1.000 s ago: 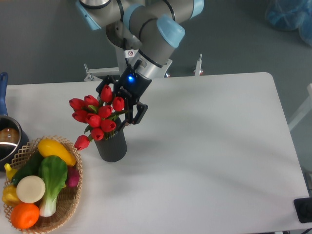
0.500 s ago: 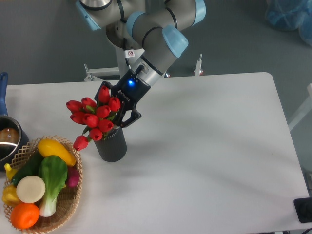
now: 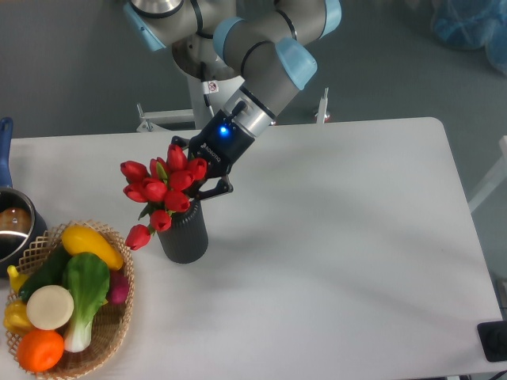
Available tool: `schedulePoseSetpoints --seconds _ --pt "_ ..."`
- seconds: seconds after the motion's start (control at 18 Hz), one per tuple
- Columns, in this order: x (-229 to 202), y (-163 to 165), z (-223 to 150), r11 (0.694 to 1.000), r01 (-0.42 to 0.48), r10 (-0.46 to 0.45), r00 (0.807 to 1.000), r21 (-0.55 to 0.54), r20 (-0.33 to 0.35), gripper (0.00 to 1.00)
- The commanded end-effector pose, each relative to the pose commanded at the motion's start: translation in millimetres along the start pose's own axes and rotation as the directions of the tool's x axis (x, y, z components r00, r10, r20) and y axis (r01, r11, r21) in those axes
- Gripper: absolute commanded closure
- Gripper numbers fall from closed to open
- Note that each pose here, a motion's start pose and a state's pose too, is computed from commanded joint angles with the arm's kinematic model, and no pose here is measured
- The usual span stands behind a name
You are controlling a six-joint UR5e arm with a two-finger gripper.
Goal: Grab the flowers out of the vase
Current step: 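Lower the gripper around the tulip stems and close on them, then lift the gripped tulips straight up out of the black vase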
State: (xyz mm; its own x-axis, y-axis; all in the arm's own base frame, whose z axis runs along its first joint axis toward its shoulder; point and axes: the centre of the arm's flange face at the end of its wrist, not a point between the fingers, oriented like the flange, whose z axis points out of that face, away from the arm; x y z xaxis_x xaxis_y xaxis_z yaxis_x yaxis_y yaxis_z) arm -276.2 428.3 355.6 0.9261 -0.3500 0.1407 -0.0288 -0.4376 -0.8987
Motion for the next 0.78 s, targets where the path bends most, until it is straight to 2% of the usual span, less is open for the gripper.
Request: schedulePoseSetpoints --seconds 0.33,0.78 --pt "0 -26 -34 0.992 0.013 -0.016 1.0 0.126 0.015 1.0" --pt "-14 -67 -69 0.978 0.081 -0.09 0.995 0.193 0.038 1.0"
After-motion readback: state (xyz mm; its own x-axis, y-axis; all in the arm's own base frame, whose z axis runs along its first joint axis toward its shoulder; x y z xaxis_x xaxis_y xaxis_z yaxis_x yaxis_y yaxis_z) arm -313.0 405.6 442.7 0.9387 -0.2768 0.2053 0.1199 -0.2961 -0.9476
